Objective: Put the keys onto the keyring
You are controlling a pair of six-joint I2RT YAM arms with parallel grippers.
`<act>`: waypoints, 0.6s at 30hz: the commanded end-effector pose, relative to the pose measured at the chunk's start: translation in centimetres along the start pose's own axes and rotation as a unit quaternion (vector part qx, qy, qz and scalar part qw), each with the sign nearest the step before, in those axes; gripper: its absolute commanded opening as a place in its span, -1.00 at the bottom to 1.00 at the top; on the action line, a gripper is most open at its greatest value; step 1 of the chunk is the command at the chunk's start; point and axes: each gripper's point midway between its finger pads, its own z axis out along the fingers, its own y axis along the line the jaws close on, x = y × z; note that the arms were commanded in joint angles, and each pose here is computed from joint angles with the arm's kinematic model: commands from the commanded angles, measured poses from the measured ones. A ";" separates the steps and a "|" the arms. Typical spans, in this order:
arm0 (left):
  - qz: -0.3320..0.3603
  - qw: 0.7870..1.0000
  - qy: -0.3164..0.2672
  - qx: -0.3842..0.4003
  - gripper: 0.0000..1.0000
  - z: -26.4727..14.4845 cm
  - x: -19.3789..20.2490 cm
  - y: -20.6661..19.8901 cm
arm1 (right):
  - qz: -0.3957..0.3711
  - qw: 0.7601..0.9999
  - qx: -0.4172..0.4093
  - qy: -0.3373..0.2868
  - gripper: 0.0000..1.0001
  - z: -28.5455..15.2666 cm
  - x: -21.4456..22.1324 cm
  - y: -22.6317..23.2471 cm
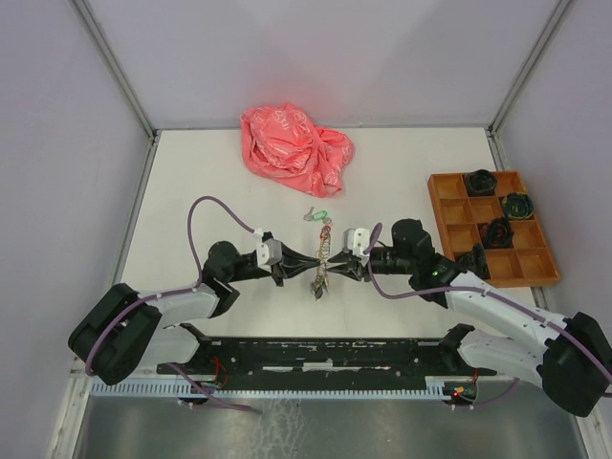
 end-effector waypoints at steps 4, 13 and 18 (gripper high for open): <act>0.020 0.999 -0.041 0.012 -0.95 0.3 -2.6 -0.3 | -0.015 0.999 -0.002 -0.028 -0.53 0.3 -1.8 -0.6; 0.017 0.999 -0.033 0.028 -0.95 0.4 -2.0 -0.6 | -0.014 0.999 0.001 -0.044 -0.99 0.3 -2.8 -0.9; 0.014 0.999 -0.026 0.035 -0.95 0.6 -1.7 -0.7 | -0.015 0.998 0.003 -0.059 -0.99 0.2 -3.9 -1.1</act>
